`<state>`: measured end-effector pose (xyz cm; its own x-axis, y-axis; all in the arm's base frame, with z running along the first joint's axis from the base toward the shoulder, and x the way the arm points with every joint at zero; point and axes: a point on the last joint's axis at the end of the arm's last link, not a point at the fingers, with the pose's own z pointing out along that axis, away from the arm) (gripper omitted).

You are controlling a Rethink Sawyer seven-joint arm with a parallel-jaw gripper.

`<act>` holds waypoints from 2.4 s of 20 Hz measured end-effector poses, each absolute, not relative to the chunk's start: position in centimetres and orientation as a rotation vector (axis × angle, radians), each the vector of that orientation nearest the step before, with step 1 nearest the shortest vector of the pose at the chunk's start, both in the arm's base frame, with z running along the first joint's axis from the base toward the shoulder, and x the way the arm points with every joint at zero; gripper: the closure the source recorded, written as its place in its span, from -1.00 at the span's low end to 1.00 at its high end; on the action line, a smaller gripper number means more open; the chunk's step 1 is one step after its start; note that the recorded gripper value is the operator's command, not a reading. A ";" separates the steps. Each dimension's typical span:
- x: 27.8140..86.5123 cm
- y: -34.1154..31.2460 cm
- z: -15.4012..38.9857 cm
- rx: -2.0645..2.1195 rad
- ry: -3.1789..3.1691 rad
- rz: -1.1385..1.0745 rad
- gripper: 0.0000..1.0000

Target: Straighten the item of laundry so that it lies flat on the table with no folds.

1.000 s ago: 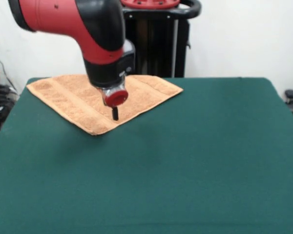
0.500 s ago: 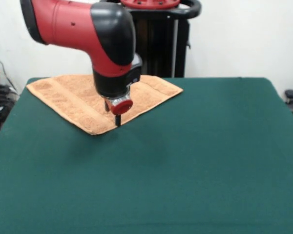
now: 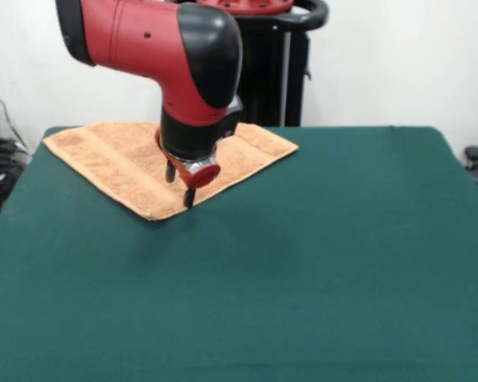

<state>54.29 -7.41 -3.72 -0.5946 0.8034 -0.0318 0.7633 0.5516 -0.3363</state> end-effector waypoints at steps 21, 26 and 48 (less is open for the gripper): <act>53.6 -11.4 -4.0 -1.573 -2.514 0.110 -1.00; 53.3 -10.7 -3.9 -1.513 -2.606 0.144 -1.00; 51.6 -10.6 -4.0 -1.515 -2.762 0.086 -1.00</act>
